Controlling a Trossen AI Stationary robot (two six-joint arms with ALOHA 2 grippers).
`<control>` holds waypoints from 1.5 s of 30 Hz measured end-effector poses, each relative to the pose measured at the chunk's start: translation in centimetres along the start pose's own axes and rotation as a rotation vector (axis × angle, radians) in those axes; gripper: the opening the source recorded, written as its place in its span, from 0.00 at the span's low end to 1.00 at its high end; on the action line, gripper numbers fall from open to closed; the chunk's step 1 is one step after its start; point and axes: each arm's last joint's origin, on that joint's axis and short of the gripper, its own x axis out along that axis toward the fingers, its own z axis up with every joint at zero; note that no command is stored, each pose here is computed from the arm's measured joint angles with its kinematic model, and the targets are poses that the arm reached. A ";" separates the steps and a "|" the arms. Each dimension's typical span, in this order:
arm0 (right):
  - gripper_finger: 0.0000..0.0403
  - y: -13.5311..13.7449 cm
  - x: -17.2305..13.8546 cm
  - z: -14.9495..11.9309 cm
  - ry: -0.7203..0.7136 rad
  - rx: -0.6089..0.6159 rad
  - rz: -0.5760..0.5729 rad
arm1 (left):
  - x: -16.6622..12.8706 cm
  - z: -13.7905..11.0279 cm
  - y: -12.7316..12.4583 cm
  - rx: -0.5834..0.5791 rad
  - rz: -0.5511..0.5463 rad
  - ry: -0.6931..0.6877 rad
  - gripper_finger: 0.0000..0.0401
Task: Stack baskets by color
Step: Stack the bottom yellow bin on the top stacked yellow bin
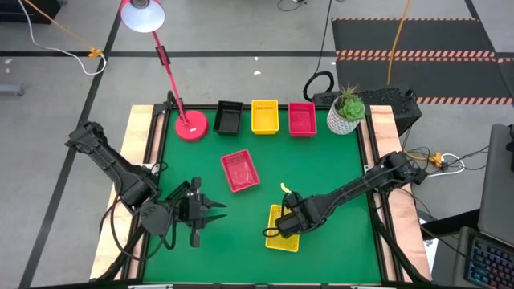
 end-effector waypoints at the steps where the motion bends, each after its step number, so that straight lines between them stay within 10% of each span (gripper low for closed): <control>1: 0.37 -0.1 0.1 0.0 0.000 0.003 -0.002 | 0.0 0.0 0.0 0.001 0.000 0.000 0.27; 20: 0.03 -0.3 0.9 0.0 0.002 0.000 -0.008 | 0.0 0.0 0.0 -0.001 0.000 0.000 0.27; 45: 0.02 -2.4 -4.0 4.3 -0.196 0.055 0.145 | 0.0 0.0 0.0 0.000 0.000 -0.001 0.27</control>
